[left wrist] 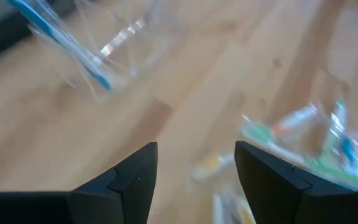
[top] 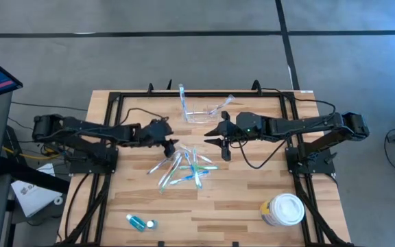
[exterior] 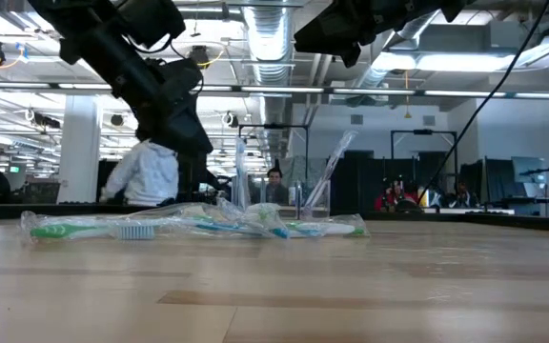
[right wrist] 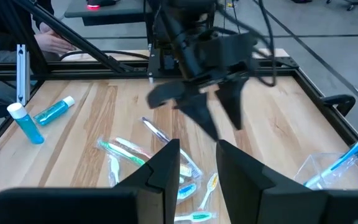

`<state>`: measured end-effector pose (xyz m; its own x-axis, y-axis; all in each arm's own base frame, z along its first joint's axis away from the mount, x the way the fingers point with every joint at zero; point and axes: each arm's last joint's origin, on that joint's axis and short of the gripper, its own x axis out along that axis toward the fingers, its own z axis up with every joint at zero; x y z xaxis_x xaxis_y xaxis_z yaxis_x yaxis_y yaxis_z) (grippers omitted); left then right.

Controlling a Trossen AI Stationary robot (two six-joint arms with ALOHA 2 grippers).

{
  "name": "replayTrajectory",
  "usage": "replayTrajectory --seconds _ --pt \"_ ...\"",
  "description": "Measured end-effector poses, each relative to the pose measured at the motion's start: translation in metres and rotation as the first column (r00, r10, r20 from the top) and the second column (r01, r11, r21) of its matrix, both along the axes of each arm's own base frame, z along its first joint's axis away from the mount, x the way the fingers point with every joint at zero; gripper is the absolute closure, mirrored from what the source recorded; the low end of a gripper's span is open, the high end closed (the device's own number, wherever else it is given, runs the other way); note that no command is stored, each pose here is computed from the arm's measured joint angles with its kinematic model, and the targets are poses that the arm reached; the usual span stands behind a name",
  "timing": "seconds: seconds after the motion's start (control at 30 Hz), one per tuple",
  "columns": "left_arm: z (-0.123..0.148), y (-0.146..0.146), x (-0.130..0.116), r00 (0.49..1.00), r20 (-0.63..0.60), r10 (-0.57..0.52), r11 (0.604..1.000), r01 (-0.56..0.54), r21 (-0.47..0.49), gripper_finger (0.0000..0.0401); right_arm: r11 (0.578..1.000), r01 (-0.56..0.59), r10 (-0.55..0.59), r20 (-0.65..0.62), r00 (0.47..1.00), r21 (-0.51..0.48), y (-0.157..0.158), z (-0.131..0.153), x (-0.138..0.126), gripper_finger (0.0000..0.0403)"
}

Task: Pick & Place toothbrushing station
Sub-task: Put the violet toothbrush into the transparent organizer

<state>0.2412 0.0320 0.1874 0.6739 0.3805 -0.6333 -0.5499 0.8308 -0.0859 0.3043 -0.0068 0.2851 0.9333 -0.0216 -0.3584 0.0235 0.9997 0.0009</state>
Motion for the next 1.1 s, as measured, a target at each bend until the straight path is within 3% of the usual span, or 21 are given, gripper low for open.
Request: replayTrajectory --seconds 0.53,1.1 --pt "-0.013 -0.042 -0.012 0.992 -0.121 -0.044 0.987 0.024 -0.162 0.0201 1.000 0.001 -0.001 -0.005 1.000 0.002 0.000 0.000 0.000 0.0307" --pt "-0.019 -0.062 -0.021 0.981 -0.190 -0.038 0.974 -0.006 -0.226 0.0201 1.000 0.006 -0.006 -0.008 1.000 0.017 0.000 -0.001 0.000 0.0307"
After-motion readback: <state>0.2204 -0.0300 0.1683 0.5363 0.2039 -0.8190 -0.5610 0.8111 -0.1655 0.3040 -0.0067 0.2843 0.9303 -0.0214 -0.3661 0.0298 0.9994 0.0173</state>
